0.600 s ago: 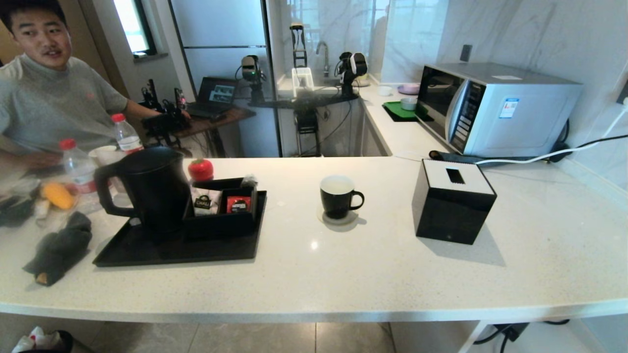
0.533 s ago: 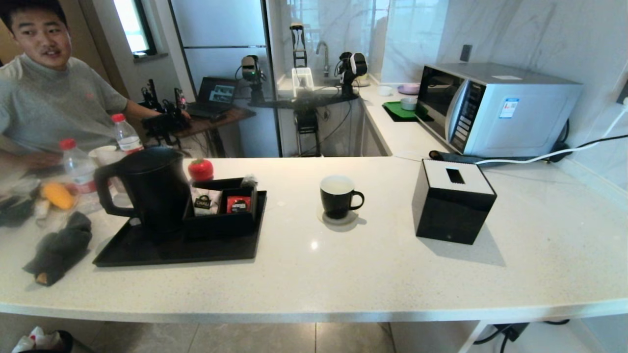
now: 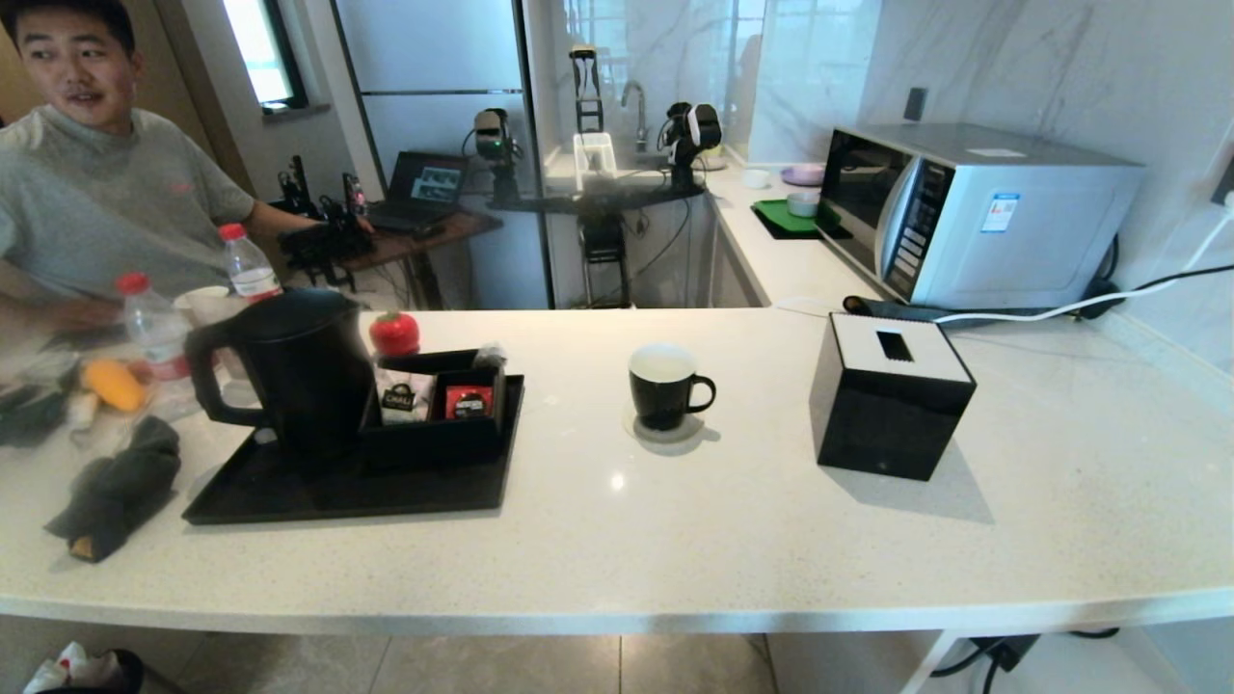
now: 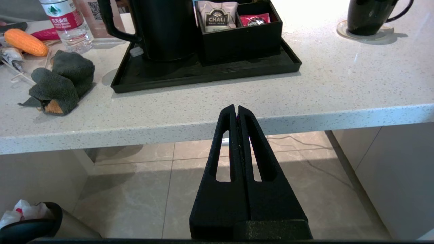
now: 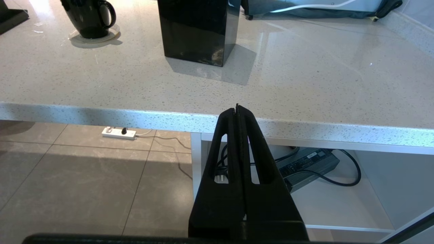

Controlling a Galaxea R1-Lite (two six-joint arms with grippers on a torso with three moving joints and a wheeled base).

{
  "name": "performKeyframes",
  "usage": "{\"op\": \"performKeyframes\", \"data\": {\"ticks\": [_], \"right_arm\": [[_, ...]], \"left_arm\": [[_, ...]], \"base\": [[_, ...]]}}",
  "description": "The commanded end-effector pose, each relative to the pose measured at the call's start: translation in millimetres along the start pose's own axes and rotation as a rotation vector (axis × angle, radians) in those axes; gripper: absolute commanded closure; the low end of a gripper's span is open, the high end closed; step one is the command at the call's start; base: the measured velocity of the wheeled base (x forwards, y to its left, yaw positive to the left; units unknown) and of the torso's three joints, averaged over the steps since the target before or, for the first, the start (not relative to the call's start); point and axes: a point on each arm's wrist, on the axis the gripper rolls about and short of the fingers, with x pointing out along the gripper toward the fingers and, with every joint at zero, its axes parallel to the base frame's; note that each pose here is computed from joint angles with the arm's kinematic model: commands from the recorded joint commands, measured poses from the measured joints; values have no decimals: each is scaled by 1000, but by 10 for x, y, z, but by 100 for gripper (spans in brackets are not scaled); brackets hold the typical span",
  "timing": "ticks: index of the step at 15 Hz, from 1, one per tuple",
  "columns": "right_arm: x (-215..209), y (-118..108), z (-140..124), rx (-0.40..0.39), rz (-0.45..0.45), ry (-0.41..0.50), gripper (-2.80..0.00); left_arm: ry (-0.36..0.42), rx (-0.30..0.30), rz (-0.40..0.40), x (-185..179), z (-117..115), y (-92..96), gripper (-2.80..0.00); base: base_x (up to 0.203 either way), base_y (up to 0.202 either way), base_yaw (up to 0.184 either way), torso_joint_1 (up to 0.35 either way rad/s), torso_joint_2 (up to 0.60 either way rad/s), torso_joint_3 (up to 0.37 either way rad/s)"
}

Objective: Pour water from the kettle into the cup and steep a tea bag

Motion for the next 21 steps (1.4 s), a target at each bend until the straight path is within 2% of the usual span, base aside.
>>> {"op": "performKeyframes", "data": {"ticks": [1, 11, 13, 16, 19, 21], "right_arm": [[1, 0, 0, -1, 1, 1, 0], [1, 0, 0, -1, 2, 1, 0], [1, 0, 0, -1, 2, 1, 0], [1, 0, 0, -1, 2, 1, 0], [1, 0, 0, -1, 0, 1, 0], [1, 0, 0, -1, 1, 1, 0]], "left_arm": [[0, 0, 1, 0, 0, 0, 0], [-8, -52, 7, -2, 12, 2, 0], [-45, -80, -1, -67, 185, 9, 0], [-79, -91, -5, -129, 399, 20, 0], [-90, -111, 8, -125, 693, 43, 0], [-79, -130, 48, -71, 937, 71, 0]], "base": [[0, 0, 0, 0, 0, 0], [0, 0, 0, 0, 0, 0], [0, 0, 0, 0, 0, 0], [0, 0, 0, 0, 0, 0], [0, 0, 0, 0, 0, 0], [0, 0, 0, 0, 0, 0]]}}
